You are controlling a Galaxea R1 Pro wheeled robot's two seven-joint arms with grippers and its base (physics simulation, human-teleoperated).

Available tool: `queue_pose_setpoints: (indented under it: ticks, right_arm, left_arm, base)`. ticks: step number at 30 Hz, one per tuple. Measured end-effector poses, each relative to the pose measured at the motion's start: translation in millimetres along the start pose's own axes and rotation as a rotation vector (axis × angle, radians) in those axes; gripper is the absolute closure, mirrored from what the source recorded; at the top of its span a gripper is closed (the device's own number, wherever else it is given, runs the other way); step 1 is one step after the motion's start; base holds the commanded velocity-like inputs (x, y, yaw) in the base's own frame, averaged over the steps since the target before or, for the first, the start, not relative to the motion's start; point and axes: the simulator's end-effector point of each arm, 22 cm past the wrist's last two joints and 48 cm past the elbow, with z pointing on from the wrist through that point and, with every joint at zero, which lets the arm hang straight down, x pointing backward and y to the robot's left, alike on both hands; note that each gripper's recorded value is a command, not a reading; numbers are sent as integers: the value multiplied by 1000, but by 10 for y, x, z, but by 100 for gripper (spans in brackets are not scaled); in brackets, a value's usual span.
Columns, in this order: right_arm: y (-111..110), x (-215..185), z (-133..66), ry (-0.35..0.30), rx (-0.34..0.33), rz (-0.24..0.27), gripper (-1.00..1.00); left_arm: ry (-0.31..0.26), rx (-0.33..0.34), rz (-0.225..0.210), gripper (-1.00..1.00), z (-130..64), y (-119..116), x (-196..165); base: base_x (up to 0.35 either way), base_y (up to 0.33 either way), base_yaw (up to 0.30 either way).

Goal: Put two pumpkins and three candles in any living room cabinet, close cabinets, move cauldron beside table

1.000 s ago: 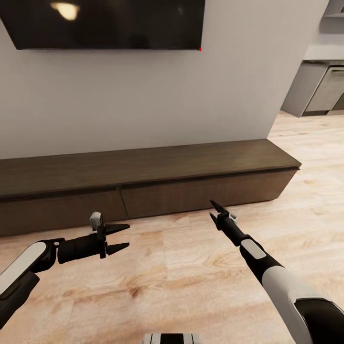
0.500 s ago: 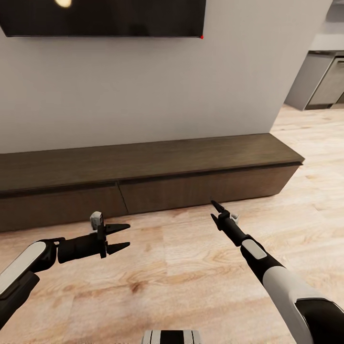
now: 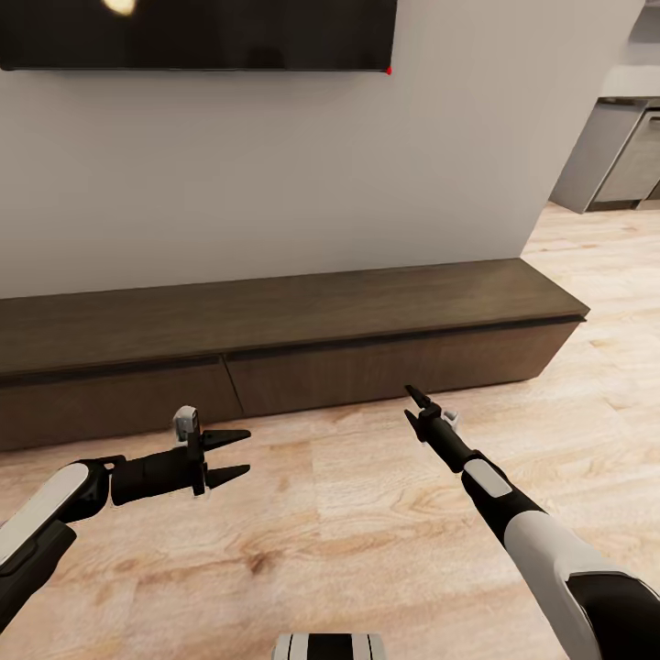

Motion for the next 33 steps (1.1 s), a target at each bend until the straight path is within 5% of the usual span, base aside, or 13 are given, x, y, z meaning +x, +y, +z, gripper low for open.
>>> queue_pose_setpoints:
  ticks: [10, 33]
  right_arm:
    - [-15, 12, 3, 3, 7, -3, -100]
    - [-20, 20, 7, 3, 8, -2, -100]
  left_arm:
    - [1, 1, 1, -100, 2, -3, 2]
    - [20, 6, 11, -100, 46, -42, 72]
  base:
    - [269, 0, 0]
    - [100, 60, 0]
